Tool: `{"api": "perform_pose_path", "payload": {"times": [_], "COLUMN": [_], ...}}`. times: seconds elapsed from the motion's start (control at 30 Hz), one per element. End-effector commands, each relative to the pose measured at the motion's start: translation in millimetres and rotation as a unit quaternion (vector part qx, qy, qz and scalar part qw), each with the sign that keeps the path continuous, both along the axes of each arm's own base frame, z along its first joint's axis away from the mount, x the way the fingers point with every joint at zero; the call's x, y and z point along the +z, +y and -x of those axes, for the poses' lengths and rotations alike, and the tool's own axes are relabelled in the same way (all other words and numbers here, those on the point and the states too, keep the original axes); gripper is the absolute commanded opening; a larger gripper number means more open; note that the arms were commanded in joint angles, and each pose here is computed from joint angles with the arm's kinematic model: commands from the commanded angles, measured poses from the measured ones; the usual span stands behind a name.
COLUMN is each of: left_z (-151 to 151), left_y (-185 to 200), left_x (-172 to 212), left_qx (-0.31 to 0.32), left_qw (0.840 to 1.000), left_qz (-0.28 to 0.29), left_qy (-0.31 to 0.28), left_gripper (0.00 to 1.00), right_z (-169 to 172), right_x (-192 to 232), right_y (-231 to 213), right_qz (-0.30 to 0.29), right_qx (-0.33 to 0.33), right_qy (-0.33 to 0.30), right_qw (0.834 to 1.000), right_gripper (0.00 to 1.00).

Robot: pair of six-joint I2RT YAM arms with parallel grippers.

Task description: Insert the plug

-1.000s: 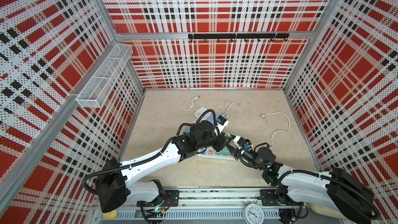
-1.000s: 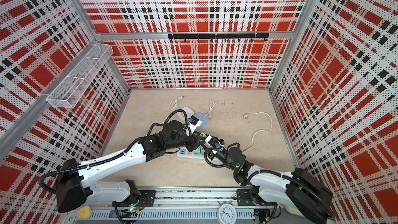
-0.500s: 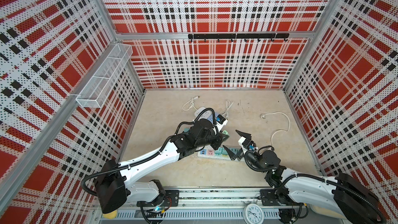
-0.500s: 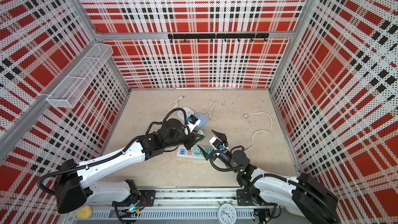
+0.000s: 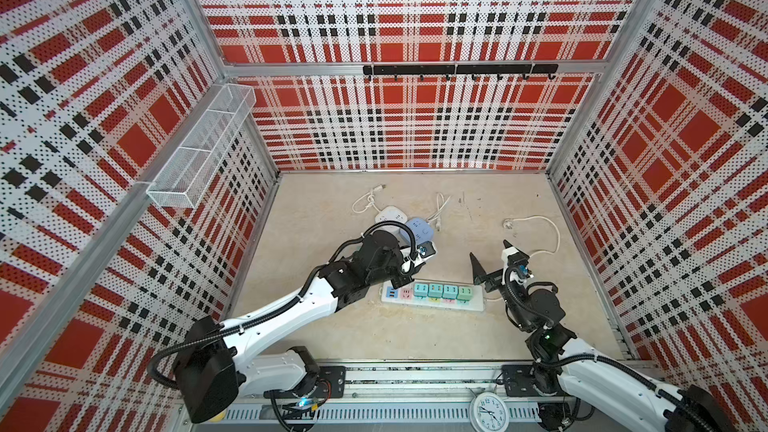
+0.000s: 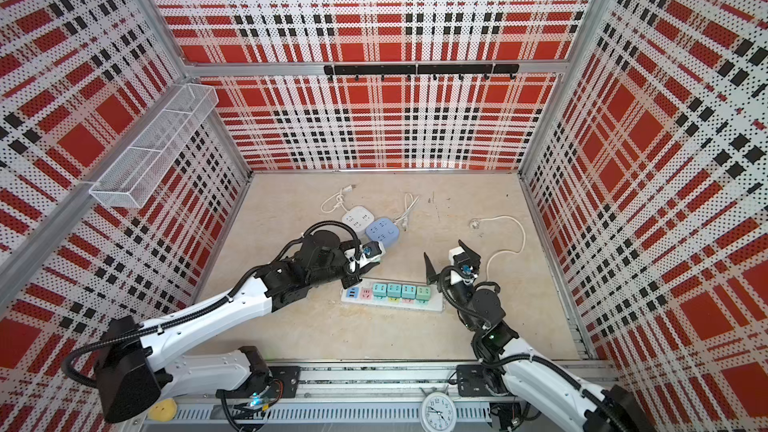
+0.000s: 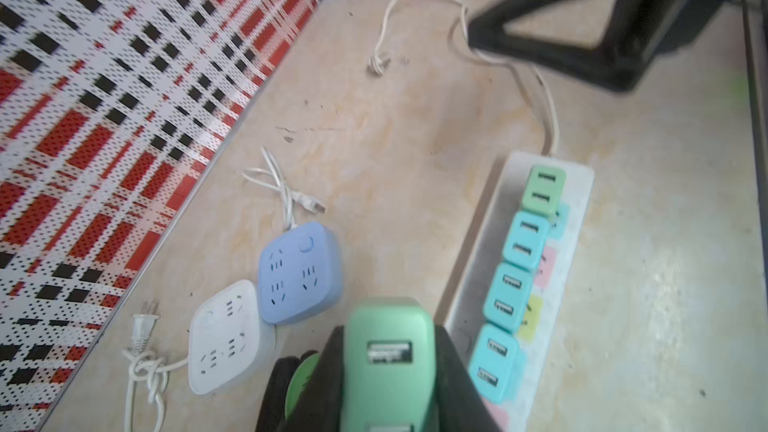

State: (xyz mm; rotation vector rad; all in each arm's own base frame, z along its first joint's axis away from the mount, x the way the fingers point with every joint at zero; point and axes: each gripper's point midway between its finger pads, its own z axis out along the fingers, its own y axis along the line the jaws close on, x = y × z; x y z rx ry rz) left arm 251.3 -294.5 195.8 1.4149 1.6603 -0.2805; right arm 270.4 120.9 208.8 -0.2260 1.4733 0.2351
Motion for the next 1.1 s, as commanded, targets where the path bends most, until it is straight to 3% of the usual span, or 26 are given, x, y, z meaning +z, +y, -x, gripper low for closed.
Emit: {"api": "perform_pose_path", "payload": {"times": [0.0,0.13,0.3,0.43,0.87,1.07], "left_z": [3,3,36,40,40,34], "left_y": [3,15,17,21,24,26], "left_x": [7,-11,-48,-63,-98,-100], "left_qx": [-0.052,-0.051,-0.154,-0.163,-0.165,-0.166], "left_qw": [0.997,0.992,0.975,0.970,0.961,0.967], "left_qz": [-0.051,-0.111,-0.157,-0.176,-0.207,-0.169], "left_qy": [-0.001,0.014,0.023,0.030,0.083,0.097], "left_gripper": [0.00,0.00,0.00,0.00,0.00,0.00], "right_z": [-9,-23,-28,-25,-34,-32], "right_x": [-24,-34,-37,-37,-41,-39], "right_y": [-15,-21,-25,-24,-20,-21], "right_qz": [-0.047,-0.036,-0.034,-0.036,-0.025,-0.029], "right_qx": [-0.025,-0.062,-0.080,-0.069,-0.071,-0.069], "right_qy": [0.051,0.094,0.104,0.102,0.113,0.109], "right_qw": [0.997,0.993,0.991,0.992,0.991,0.991], "right_gripper": [1.00,1.00,1.00,1.00,1.00,1.00]}}
